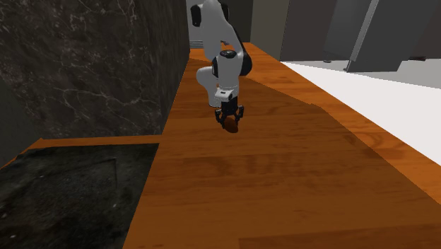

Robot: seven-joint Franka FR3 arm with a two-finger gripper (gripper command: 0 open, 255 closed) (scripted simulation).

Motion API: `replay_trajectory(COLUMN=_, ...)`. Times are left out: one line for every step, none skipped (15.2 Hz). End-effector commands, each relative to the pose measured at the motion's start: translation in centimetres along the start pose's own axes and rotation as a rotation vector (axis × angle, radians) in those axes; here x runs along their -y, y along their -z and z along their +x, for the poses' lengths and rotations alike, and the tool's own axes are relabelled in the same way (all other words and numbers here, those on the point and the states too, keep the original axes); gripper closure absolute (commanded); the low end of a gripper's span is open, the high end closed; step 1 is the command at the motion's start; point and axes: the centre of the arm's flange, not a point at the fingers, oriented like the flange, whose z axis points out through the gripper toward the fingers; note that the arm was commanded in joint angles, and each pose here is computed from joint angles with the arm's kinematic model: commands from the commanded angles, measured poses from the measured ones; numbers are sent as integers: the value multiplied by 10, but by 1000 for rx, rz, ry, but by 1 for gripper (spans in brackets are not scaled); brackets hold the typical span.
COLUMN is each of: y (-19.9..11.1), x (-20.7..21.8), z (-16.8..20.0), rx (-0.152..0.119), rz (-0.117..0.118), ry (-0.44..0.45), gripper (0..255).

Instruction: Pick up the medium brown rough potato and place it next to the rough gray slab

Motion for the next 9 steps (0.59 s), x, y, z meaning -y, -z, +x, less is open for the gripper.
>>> replay_trajectory(y=10, x=1, z=0, rx=0, rz=0, ry=0, gripper=255)
replay_trajectory(y=15, x=1, z=0, rx=0, rz=0, ry=0, gripper=255)
replay_trajectory(y=21, x=1, z=0, rx=0, rz=0, ry=0, gripper=255)
replay_trajectory(y=26, x=1, z=0, rx=0, rz=0, ry=0, gripper=255)
replay_trajectory(y=31, x=2, z=0, rx=0, rz=0, ry=0, gripper=255)
replay_trajectory(y=36, x=2, z=0, rx=0, rz=0, ry=0, gripper=255)
replay_trajectory(y=42, x=2, z=0, rx=0, rz=0, ry=0, gripper=255)
replay_trajectory(y=47, x=2, z=0, rx=0, rz=0, ry=0, gripper=255)
replay_trajectory(y=52, x=3, z=0, rx=0, rz=0, ry=0, gripper=255)
